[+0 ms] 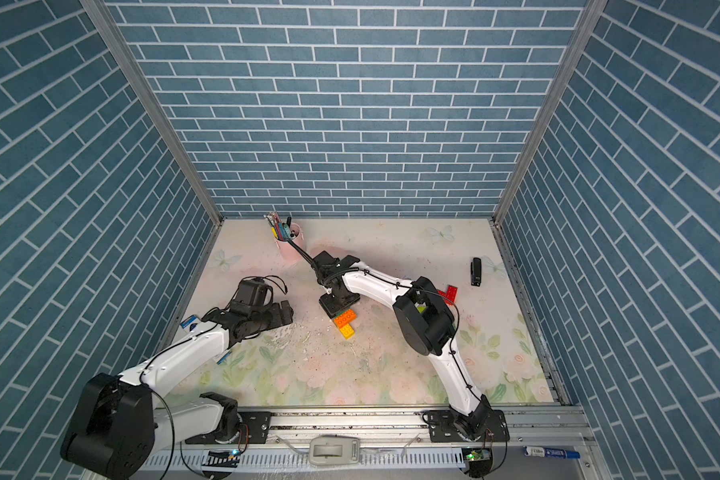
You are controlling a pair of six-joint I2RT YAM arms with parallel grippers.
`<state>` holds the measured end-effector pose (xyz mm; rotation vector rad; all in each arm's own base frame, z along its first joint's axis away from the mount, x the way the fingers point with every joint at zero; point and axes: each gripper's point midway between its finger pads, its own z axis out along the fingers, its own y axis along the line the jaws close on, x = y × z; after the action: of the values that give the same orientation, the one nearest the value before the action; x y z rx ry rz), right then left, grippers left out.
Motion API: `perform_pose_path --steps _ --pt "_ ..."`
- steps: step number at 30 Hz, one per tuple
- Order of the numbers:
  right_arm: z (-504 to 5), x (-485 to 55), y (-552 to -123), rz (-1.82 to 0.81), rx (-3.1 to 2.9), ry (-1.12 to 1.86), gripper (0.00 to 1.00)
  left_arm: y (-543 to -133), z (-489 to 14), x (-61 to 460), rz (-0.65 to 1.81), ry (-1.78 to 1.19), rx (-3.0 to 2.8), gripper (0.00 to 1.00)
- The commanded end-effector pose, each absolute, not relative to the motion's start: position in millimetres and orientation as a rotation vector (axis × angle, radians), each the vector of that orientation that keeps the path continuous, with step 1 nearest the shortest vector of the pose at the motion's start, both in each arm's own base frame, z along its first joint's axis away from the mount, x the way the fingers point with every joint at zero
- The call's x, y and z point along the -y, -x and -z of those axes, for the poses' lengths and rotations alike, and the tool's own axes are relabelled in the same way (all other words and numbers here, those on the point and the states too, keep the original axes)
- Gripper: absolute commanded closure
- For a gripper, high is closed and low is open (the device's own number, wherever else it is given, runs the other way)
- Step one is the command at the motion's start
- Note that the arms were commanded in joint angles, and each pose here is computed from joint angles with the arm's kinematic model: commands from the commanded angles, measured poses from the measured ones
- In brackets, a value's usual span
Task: Assemble a rectangle with lego
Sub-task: Assemble the lego brick with the lego brick.
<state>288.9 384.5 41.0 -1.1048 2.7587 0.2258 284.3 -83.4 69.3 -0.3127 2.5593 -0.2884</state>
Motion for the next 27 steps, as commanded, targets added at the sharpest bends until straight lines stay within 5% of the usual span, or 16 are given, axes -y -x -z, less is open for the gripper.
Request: perform_pose_path --steps 1,12,16,27 --pt "50.7 -341.0 -259.9 0.018 -2.968 1.194 1.0 -285.5 -76.1 80.4 0.278 0.306 -2.544 0.03" --pt "49.6 -338.9 -259.8 0.03 -2.964 1.181 1.0 -288.8 -83.1 81.4 0.284 0.301 -2.53 0.03" --pt "22.9 -355.8 -268.6 -0.056 -2.911 1.172 0.77 -289.8 -90.3 82.3 0.294 0.292 -2.514 0.02" --pt "-17.9 -376.1 -277.0 -0.175 -2.854 1.141 0.36 -291.3 -102.7 81.2 0.29 0.286 -2.492 0.01"
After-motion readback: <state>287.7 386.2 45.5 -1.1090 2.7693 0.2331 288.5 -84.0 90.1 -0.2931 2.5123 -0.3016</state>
